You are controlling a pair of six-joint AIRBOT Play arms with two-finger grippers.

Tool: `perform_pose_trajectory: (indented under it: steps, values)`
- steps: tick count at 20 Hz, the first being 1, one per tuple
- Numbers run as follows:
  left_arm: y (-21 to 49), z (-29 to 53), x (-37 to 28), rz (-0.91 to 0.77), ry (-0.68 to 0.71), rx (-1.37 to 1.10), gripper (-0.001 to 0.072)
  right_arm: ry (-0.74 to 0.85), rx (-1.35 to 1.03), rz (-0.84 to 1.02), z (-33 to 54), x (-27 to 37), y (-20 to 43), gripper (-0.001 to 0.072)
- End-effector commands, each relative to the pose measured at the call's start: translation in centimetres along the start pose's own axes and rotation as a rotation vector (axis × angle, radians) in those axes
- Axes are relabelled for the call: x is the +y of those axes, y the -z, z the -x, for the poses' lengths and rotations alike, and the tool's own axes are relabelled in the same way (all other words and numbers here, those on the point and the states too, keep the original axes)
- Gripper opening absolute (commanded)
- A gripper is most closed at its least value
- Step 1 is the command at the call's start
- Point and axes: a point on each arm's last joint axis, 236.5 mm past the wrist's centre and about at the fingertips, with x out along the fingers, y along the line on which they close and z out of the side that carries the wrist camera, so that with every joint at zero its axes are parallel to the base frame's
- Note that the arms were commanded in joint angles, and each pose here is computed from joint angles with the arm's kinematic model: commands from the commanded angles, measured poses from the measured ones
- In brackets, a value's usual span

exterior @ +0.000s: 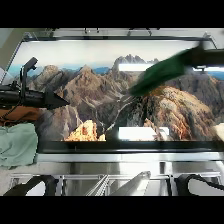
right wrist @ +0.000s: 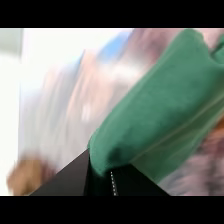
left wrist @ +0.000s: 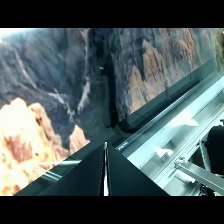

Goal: Fold the shirts.

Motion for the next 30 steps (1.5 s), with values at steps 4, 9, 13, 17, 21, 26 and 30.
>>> perform_pose_trajectory:
  steps: [4,9,13,17,21,26,30]
  values:
    - [0.2,0.0,0.0,0.001,0.002,0.005,0.0016,0.276,-0.322,-0.391,22.7,-12.9,-4.8,0.0015]
    - [0.3,0.0,0.1,0.000,-0.003,0.009,0.0016,0.415,-0.367,-0.625,31.8,-18.9,0.4,0.0015]
    - [0.2,0.0,0.1,0.000,-0.003,0.009,0.0016,0.490,-0.375,-0.740,35.4,-21.0,4.1,0.0015]
    - [0.2,0.0,0.1,0.000,-0.003,0.008,0.0016,0.652,-0.315,-0.847,37.2,-23.1,8.0,0.0015]
    - [0.3,0.0,0.0,0.000,-0.001,0.012,0.0016,1.023,-0.231,-1.065,41.6,-26.3,15.5,0.0016]
    - [0.7,0.0,-0.2,0.001,0.009,0.028,0.0015,1.027,-0.218,-1.125,42.0,-27.0,17.3,0.0689]
    - [0.3,0.0,0.0,0.000,0.000,0.013,0.0015,0.955,-0.243,-1.118,40.4,-26.6,15.7,0.0688]
